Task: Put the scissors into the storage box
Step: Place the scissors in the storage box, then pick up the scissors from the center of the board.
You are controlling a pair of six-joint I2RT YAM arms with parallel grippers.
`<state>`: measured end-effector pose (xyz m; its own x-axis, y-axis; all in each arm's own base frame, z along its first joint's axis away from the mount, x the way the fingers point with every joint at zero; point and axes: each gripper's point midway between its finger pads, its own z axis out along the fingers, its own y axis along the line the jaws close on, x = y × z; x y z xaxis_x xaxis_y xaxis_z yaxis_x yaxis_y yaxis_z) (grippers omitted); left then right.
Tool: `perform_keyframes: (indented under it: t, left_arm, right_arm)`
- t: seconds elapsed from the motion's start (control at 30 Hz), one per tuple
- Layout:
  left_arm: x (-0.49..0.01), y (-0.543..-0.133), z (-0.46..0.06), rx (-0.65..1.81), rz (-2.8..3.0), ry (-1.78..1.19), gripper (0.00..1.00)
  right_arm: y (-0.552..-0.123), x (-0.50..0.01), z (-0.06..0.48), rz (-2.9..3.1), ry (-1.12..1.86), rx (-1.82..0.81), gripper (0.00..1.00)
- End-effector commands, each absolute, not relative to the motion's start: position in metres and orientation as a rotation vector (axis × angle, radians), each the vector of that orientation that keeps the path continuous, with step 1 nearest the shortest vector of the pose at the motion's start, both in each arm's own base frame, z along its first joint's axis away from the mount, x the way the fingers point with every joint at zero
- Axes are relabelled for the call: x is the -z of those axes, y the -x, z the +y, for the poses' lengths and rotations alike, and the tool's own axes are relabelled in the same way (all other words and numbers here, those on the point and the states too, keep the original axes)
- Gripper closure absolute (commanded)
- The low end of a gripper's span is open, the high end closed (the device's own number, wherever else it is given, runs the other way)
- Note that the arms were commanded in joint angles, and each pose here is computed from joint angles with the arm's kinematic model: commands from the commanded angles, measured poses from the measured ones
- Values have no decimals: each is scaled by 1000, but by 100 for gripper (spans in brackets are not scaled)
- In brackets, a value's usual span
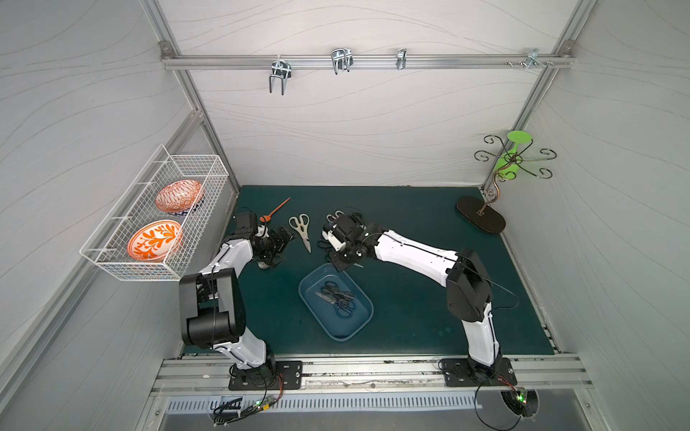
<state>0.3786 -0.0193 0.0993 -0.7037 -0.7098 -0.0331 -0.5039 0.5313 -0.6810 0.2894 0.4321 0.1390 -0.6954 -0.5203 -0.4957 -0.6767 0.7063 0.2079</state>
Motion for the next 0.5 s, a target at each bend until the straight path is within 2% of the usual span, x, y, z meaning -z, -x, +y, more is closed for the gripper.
perform_keyframes:
  t: [0.0, 0.33, 0.47]
  left_arm:
    - [-110, -385, -17, 955, 2437, 981, 5]
    - [-109, -385, -20, 987, 2430, 990, 5]
    - [-108, -386, -21, 996, 2429, 993, 5]
  right_arm:
    - [-325, -163, 409, 2490, 800, -514, 76]
    - [-441, -128, 364, 2569, 549, -477, 74]
    - [-478, -111, 353, 2574, 458, -508, 70]
